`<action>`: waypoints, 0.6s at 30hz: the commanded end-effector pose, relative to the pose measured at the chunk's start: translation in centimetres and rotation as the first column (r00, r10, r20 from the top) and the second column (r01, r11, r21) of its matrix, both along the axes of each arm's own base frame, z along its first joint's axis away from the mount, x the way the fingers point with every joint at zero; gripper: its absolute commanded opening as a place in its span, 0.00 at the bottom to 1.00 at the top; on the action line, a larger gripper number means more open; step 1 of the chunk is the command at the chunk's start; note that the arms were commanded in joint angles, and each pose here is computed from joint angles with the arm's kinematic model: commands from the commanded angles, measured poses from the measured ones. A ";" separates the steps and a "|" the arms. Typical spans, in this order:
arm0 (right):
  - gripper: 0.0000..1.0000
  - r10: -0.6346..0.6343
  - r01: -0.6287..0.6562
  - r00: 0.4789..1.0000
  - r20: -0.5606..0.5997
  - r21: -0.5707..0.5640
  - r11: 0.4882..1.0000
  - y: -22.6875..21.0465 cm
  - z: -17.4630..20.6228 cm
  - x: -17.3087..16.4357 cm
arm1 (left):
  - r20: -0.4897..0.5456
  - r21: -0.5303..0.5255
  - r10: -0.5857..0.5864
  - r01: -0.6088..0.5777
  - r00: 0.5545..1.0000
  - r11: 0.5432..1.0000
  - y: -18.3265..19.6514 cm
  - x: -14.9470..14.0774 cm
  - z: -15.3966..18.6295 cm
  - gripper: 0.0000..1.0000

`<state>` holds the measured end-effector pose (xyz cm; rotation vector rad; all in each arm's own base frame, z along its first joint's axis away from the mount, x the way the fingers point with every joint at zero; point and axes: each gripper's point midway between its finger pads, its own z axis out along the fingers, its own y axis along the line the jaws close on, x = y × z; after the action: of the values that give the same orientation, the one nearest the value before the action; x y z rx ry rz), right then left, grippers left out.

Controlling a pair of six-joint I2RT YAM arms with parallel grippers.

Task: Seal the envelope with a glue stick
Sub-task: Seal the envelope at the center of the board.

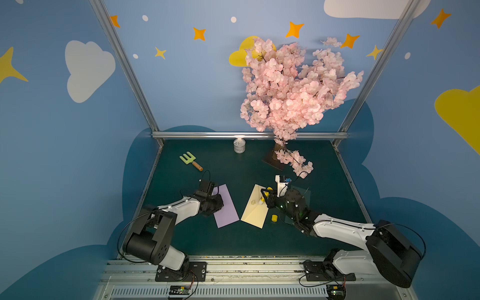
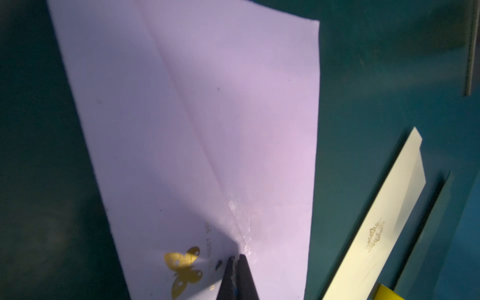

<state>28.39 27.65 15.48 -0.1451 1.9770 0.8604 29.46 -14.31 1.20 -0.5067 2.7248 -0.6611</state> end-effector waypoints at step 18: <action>0.00 0.004 -0.004 1.000 0.023 -0.001 1.000 -0.4 0.7 -0.2 | -0.029 0.134 -0.104 0.107 0.994 0.985 0.9 0.2 3.5 0.03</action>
<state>28.17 27.44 15.61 -0.1568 1.9768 0.8527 29.89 -13.86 4.06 -0.3711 2.7937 -0.5341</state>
